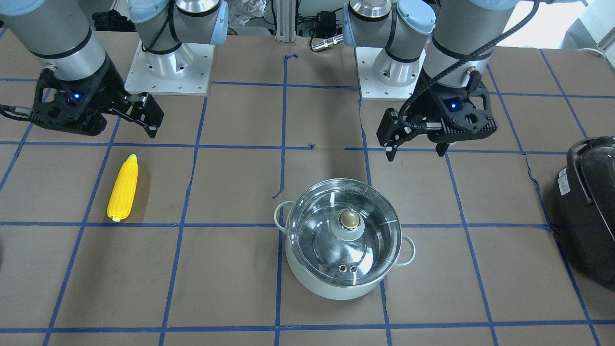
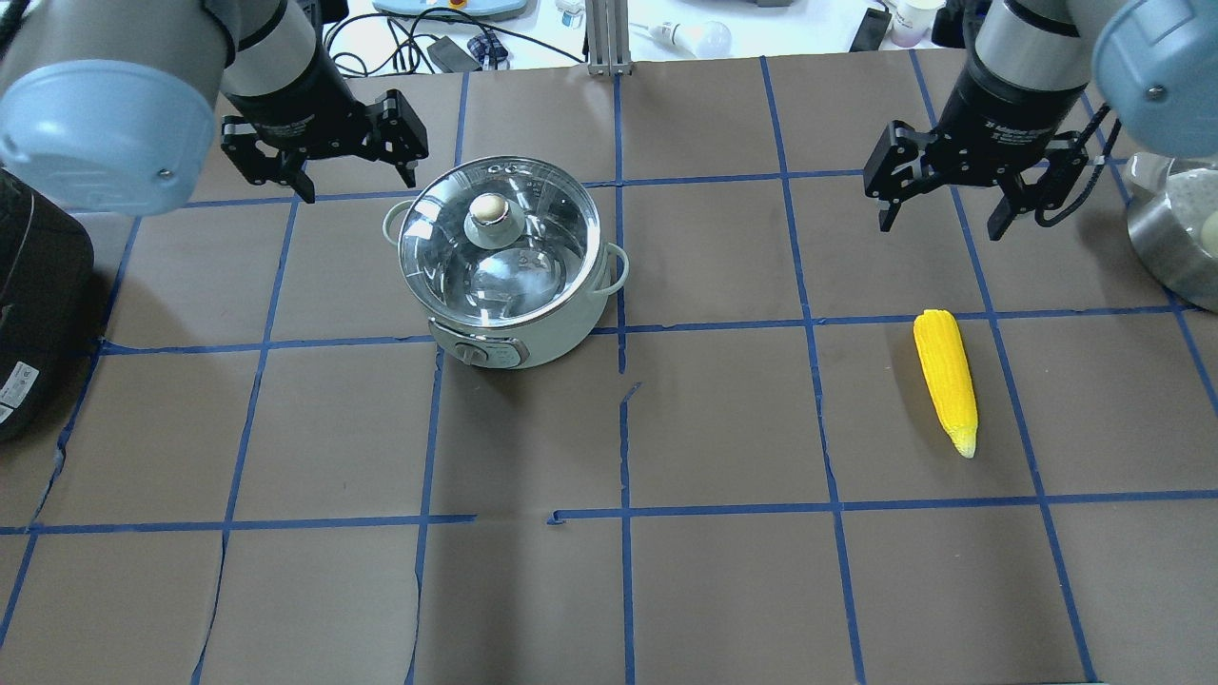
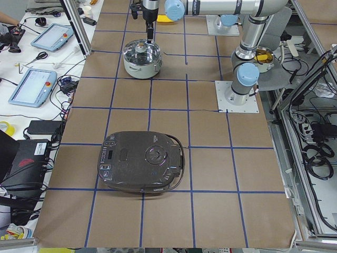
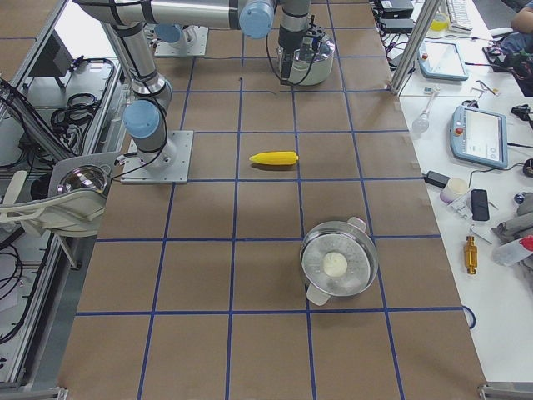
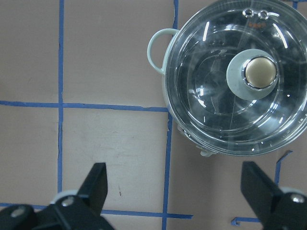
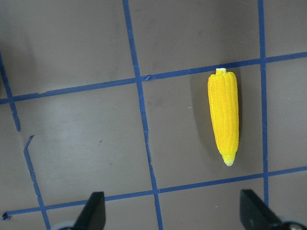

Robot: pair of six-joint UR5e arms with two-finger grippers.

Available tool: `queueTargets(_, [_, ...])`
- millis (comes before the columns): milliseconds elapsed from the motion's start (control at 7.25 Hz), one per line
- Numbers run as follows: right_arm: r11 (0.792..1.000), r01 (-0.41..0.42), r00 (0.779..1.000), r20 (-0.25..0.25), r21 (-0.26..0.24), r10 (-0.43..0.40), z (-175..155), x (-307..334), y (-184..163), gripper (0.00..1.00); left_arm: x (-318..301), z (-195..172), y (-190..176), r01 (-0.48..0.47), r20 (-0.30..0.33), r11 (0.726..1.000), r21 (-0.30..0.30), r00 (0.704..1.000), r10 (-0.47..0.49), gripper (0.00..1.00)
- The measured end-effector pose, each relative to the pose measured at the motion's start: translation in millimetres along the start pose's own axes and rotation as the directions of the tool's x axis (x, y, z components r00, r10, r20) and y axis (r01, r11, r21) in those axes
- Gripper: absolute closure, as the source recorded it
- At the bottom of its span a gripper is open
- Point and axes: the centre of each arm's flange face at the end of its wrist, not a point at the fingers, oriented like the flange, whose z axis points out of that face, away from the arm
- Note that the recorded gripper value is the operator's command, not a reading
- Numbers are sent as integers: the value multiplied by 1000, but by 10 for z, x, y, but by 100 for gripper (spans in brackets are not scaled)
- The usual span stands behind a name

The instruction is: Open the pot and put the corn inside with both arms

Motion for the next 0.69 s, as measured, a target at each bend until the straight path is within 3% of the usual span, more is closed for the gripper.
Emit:
queueTargets(138, [1000, 7, 1000, 3, -10, -7, 187, 164, -72, 0, 173, 169, -122, 11, -18, 1000, -8, 1000, -11, 0])
queueTargets(690, [986, 157, 988, 5, 55, -157, 1326, 799, -184, 0, 804, 1056, -344, -56, -24, 998, -26, 998, 56, 0])
